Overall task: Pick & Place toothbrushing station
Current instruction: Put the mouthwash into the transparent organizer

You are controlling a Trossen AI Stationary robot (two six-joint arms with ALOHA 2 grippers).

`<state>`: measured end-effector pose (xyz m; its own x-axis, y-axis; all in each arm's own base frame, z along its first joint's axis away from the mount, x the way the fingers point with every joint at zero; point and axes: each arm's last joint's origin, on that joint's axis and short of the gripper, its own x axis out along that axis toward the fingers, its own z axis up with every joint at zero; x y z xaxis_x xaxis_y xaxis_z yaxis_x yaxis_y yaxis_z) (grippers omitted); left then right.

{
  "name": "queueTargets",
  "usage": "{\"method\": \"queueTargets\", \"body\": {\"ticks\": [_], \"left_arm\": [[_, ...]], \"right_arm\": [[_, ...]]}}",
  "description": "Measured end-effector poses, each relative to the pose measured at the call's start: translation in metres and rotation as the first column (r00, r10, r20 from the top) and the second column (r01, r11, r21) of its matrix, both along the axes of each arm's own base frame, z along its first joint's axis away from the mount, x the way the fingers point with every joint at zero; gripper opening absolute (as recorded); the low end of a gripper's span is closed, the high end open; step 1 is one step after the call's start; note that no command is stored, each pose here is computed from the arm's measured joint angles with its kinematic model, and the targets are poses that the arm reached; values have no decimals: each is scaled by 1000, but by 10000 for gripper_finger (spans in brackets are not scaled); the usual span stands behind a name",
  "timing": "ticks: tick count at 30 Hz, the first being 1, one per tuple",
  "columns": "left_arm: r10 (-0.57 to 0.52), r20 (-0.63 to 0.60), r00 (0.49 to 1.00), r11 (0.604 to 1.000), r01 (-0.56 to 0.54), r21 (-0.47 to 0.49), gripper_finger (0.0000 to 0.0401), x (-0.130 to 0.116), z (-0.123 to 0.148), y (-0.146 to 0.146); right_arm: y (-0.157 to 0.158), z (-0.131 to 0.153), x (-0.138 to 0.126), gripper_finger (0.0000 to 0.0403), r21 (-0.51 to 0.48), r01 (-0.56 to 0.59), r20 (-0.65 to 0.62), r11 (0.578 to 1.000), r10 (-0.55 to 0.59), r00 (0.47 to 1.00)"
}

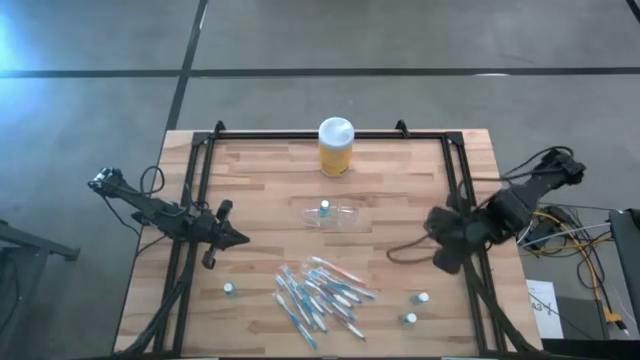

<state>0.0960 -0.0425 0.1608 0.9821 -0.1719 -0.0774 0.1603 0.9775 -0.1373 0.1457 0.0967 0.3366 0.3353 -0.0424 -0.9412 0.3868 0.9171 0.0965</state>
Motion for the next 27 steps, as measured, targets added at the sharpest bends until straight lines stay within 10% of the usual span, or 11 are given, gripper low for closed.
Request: {"method": "queueTargets", "body": {"ticks": [17, 27], "left_arm": [[3, -9, 1000, 999, -4, -38, 12, 0, 0, 0], [7, -18, 1000, 996, -8, -83, 12, 0, 0, 0]], "right_arm": [[91, -36, 28, 208, 16, -154, -203, 988, 154, 967], [122, -65, 40, 228, 6, -214, -231, 977, 209, 950]]}}
